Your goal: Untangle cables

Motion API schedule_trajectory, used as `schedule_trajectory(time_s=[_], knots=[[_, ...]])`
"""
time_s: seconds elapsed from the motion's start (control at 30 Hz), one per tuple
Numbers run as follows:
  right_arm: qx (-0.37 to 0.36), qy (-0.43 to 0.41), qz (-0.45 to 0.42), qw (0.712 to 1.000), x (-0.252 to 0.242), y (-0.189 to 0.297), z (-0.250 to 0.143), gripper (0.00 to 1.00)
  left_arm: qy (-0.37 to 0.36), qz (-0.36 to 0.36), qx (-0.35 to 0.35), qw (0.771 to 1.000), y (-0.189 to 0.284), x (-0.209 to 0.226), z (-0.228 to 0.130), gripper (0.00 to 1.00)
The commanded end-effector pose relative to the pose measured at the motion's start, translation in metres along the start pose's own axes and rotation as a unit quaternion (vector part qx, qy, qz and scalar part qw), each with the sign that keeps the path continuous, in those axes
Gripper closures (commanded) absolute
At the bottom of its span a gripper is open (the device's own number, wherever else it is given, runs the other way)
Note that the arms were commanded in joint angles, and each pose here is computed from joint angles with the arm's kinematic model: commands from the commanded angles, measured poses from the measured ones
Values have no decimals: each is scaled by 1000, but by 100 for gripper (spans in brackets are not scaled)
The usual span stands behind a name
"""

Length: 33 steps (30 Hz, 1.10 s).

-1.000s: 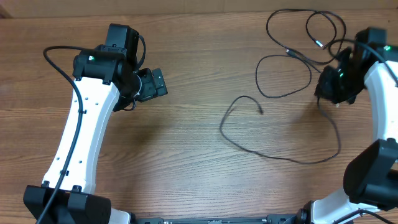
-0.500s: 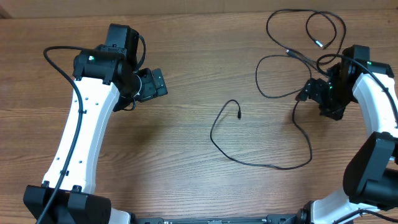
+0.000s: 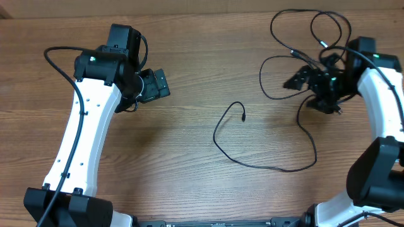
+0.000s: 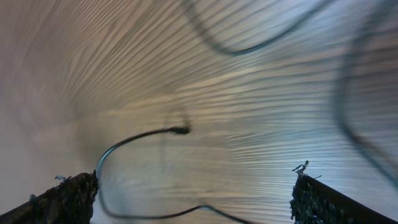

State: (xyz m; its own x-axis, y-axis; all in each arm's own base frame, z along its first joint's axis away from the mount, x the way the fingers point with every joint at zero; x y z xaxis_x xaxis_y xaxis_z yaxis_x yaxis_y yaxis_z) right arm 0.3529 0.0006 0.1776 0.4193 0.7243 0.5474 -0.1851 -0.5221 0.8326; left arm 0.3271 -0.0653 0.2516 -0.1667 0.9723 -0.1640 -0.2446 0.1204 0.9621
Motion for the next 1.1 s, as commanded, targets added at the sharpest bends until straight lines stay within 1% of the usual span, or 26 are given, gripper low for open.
schedule_trajectory(time_s=[0.0,0.2,0.27,0.37,0.4,0.47,0.63,0.73,0.87,1.07], knots=[[23,72,35,997,37,-9,-16,0,-11,5,5,1000,-4,1,0,0],[34,151,44,987,79,-36,-36,0,-6,5,5,1000,-4,1,0,0],[32,165,43,985,90,-44,-42,0,-6,5,5,1000,-4,1,0,1],[5,127,-10,992,95,-57,-44,0,-6,5,6,1000,-4,1,-1,1],[-11,110,-42,993,96,-64,-46,0,-6,6,6,1000,-4,1,-1,0],[-20,109,-65,992,100,-72,-53,0,-6,6,7,1000,-4,1,-1,0],[-5,158,-68,985,122,-96,-78,0,-6,5,7,1000,-4,1,-1,0],[-17,175,-90,980,126,-107,-84,0,-6,6,9,1000,-4,1,-2,1],[-39,113,-142,983,116,-114,-88,0,-5,8,14,1000,-4,2,-4,1],[-22,108,-143,984,114,-117,-92,0,-5,7,12,1000,-4,1,-3,0]])
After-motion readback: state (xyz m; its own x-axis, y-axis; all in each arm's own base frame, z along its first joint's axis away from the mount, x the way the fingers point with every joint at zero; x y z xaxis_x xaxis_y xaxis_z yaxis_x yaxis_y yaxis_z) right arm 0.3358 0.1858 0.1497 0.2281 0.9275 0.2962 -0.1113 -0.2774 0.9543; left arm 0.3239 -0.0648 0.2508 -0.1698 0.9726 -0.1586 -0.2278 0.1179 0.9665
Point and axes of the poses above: each gripper's point midway between its finger pads, its own y axis back along the fingers, its own x axis along the line the jaws close on, z = x × y, the point moved 5 cm from there along y, back along the fingers, and after that the axes turned 7 degrees about -y, right-handed, at the moved point
